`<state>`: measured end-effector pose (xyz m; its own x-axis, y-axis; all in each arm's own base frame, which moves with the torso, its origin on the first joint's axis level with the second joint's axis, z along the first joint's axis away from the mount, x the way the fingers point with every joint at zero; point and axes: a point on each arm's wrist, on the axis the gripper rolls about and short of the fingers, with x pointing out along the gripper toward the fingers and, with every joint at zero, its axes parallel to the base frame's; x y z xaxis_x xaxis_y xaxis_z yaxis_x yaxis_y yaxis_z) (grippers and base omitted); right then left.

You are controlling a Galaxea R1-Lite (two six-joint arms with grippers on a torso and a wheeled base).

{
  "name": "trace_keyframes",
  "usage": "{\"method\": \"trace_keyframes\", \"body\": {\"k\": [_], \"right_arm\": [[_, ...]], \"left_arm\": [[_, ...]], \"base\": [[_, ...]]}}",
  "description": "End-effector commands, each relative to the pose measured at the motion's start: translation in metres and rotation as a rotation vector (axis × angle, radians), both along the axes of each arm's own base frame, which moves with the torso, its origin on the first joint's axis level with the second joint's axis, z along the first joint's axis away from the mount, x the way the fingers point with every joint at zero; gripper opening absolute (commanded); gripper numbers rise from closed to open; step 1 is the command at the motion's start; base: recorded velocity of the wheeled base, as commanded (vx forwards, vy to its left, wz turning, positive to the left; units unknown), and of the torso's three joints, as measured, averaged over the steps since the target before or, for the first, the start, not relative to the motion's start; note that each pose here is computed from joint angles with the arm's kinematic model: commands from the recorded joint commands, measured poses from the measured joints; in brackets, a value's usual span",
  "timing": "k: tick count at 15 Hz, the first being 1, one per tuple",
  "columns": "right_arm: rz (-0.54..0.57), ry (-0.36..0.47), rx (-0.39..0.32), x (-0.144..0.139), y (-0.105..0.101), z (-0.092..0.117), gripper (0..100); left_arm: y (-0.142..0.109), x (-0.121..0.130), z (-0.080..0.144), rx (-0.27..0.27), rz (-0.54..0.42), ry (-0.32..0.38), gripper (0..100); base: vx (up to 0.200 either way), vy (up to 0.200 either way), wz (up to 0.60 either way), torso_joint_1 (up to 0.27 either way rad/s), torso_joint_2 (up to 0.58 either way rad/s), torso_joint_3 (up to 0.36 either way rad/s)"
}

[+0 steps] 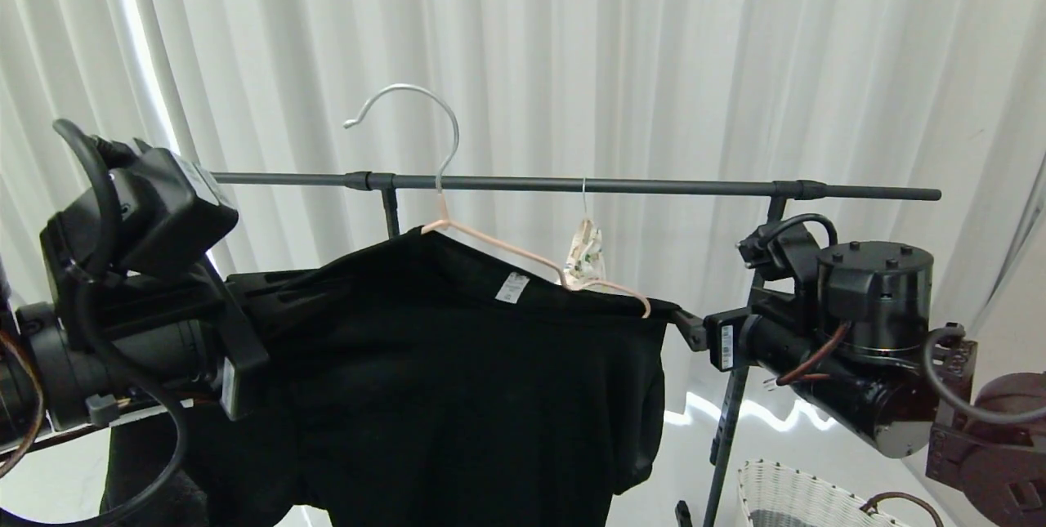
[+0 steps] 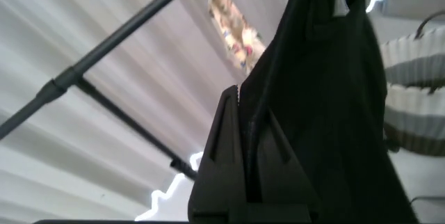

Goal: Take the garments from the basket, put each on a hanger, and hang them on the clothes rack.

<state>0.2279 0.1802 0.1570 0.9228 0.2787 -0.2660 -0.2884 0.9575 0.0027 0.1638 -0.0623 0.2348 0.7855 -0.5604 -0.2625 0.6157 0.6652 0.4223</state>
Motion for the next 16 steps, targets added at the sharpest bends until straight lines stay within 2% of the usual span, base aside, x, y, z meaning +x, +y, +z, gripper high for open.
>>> {"method": "trace_keyframes", "body": {"k": [1, 4, 5, 7, 9, 12, 13, 14, 15, 16], "right_arm": [[0.014, -0.018, 0.022, -0.003, -0.003, 0.008, 100], [0.050, -0.035, 0.048, -0.009, -0.007, 0.019, 100], [0.090, -0.037, 0.057, -0.015, -0.011, 0.026, 100], [0.165, -0.016, 0.052, -0.025, -0.017, 0.034, 100], [0.219, 0.006, 0.037, -0.033, -0.022, 0.038, 100], [0.261, 0.005, -0.002, -0.036, -0.024, 0.038, 100], [0.259, 0.002, -0.024, -0.033, -0.025, 0.036, 100], [0.241, 0.002, -0.044, -0.030, -0.028, 0.034, 100], [0.224, 0.008, -0.059, -0.025, -0.031, 0.031, 100], [0.202, 0.013, -0.069, -0.020, -0.035, 0.030, 100]], "left_arm": [[0.002, -0.002, -0.010, 0.025, 0.003, 0.021, 0], [0.003, 0.000, -0.023, 0.100, -0.008, 0.032, 0], [0.007, 0.003, -0.034, 0.176, 0.035, 0.043, 0], [0.009, 0.006, -0.044, 0.259, 0.108, 0.059, 0], [0.009, 0.008, -0.046, 0.265, 0.119, 0.067, 0], [0.009, 0.008, -0.045, 0.232, 0.135, 0.083, 0], [0.009, 0.008, -0.043, 0.194, 0.150, 0.092, 0], [0.005, 0.006, -0.038, 0.114, 0.128, 0.088, 0], [-0.005, -0.002, -0.032, 0.006, 0.055, 0.073, 0], [-0.006, -0.011, -0.031, -0.047, 0.028, 0.055, 0]], "base": [[0.000, 0.000, 0.00, 0.000, 0.00, 0.000], [0.000, 0.000, 0.00, 0.000, 0.00, 0.000], [0.000, 0.000, 0.00, 0.000, 0.00, 0.000], [0.000, 0.000, 0.00, 0.000, 0.00, 0.000], [0.000, 0.000, 0.00, 0.000, 0.00, 0.000], [0.000, 0.000, 0.00, 0.000, 0.00, 0.000], [0.000, 0.000, 0.00, 0.000, 0.00, 0.000], [0.000, 0.000, 0.00, 0.000, 0.00, 0.000], [0.000, 0.000, 0.00, 0.000, 0.00, 0.000], [0.000, 0.000, 0.00, 0.000, 0.00, 0.000]]}}
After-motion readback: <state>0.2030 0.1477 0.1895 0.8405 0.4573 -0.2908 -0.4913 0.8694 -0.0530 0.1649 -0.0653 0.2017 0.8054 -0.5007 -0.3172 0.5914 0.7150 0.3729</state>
